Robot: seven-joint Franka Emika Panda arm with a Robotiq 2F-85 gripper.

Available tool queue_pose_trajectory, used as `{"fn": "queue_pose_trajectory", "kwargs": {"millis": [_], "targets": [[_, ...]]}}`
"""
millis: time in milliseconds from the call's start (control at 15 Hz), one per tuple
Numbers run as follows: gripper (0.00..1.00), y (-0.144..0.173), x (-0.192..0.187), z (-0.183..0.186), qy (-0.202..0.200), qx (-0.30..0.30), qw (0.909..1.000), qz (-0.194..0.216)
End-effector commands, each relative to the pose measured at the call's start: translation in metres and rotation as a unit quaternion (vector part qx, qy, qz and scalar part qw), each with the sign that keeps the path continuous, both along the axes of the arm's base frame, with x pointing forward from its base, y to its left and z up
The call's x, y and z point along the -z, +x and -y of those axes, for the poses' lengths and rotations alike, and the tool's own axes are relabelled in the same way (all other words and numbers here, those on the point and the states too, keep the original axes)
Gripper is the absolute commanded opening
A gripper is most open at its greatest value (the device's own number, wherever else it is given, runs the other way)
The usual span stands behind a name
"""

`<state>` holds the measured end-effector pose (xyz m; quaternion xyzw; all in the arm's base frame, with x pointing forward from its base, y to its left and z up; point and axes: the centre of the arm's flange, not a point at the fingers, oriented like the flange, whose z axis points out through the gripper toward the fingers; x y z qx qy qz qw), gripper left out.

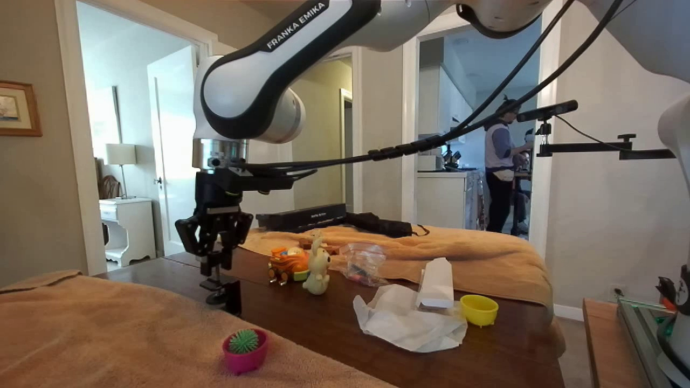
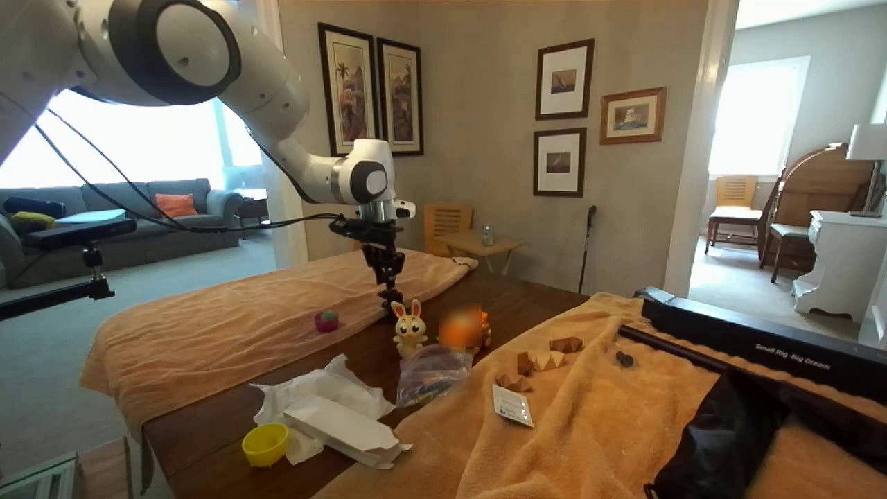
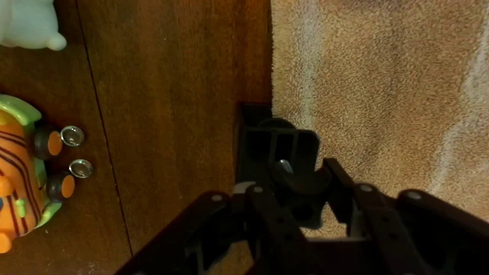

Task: Move the black object to the left

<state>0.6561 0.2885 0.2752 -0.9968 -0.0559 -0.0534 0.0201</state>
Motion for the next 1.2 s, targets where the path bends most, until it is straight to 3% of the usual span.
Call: {"fn": "queue_pose_trajectory", "kwargs": {"millis": [0,267,467,667,933,1133], "targets": [[0.70,-0.016,-0.013,0.005,0.008,-0.001,1.0000,-0.001],[0.98,-0.017,-0.030,0.010,-0.012,-0.094,0.9955,-0.006],[1.00,-0.020,-0.031,0.018,-0.022,-0.170,0.9844,-0.040],[1.00,-0.016,-0.029,0.029,-0.033,-0.245,0.9669,-0.063],[1.00,-0.004,-0.026,0.042,-0.034,-0.317,0.9457,-0.061],[1.00,0.006,-0.026,0.045,-0.021,-0.342,0.9387,-0.040]]}}
